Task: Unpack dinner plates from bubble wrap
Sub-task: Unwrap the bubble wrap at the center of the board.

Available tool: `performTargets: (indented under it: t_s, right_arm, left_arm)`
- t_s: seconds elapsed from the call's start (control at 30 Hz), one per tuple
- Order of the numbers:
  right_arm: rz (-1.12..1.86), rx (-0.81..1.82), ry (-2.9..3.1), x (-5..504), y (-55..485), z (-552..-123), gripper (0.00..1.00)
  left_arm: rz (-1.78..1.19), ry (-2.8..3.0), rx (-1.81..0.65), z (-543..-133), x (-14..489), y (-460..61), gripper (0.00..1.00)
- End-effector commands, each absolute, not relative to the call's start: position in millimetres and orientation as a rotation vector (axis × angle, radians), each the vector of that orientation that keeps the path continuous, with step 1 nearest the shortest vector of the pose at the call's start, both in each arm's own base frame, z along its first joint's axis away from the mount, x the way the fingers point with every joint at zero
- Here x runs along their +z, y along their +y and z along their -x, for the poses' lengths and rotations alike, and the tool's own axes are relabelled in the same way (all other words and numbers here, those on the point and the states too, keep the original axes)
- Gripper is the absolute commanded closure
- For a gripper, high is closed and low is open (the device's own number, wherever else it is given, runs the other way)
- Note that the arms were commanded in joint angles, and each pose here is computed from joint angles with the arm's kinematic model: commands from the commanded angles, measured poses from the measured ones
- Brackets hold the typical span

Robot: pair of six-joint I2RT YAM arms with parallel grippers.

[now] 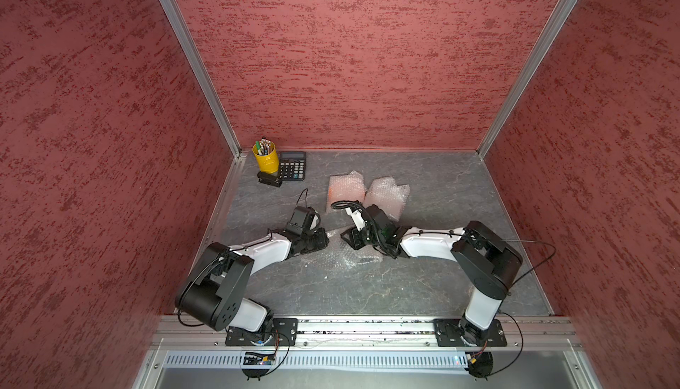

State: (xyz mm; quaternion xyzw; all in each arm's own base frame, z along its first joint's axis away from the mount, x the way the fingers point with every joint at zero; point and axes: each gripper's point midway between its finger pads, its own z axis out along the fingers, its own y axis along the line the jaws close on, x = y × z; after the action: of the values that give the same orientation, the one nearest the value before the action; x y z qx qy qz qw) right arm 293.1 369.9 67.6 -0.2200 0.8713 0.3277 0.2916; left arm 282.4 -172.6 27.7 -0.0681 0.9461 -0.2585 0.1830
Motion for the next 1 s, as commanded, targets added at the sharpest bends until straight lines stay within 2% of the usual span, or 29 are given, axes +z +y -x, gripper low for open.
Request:
performTargets:
  t_s: [0.0, 0.17, 0.27, 0.97]
  right_arm:
    - [0.587, 0.801, 2.334, 62.4, 368.0, -297.5, 0.7]
    - [0.564, 0.785, 2.321, 67.0, 364.3, -299.9, 0.87]
    - [0.542, 0.787, 2.295, 74.9, 361.5, -300.9, 0.92]
    - [0.373, 0.719, 2.243, 101.1, 313.0, -314.8, 0.95]
  left_arm:
    - [0.201, 2.667, -0.729, -283.4, 23.4, -171.6, 0.83]
    - [0.203, 2.691, -0.716, -279.6, 15.8, -170.6, 0.84]
    - [0.198, 2.702, -0.708, -278.7, 12.8, -171.3, 0.84]
    - [0.158, 2.751, -0.586, -272.0, 2.3, -168.2, 0.86]
